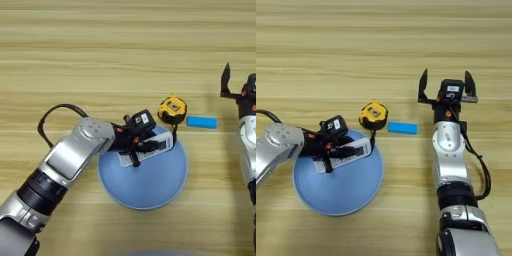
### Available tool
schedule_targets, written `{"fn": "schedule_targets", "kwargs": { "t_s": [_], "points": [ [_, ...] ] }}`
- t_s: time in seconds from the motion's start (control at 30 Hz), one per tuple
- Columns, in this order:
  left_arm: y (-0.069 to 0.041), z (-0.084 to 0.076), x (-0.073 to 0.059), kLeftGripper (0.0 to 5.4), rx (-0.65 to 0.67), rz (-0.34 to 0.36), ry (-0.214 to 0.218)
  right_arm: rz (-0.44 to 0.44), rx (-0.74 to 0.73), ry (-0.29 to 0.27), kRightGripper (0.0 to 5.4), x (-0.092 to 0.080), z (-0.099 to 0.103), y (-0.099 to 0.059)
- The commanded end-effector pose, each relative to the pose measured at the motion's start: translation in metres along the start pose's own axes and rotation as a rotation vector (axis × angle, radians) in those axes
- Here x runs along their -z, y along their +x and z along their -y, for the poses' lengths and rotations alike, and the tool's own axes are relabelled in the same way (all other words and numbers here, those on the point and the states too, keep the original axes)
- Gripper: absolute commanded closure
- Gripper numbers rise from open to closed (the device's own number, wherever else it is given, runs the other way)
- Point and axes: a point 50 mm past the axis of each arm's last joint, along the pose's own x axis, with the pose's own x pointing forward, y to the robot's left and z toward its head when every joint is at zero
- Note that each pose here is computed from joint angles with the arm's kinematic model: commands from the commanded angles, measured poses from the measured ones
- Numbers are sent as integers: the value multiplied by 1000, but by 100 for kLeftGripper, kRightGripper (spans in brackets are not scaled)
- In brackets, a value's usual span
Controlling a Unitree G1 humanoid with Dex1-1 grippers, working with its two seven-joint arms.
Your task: Move the objects on the table
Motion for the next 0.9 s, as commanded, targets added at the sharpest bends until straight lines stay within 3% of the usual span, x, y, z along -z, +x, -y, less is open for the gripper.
{"fn": "schedule_targets", "kwargs": {
  "t_s": [0.03, 0.2, 0.4, 0.57, 0.9],
  "points": [
    [-3, -6, 3, 429, -33, -35, 14, -7, 7, 6, 0, -1, 0, 1],
    [-4, -8, -2, 432, -40, -15, 23, -8, 7, 7, 0, -1, 0, 2],
    [-13, -14, -25, 436, -62, 82, 18, -10, 7, 6, 0, 0, 0, 2],
    [-19, -21, -37, 437, -92, 133, 6, -12, 7, 5, 0, 1, 0, 2],
    [-28, -38, -52, 437, -157, 184, 11, -14, 8, 5, 0, 1, 0, 3]
  ]
}}
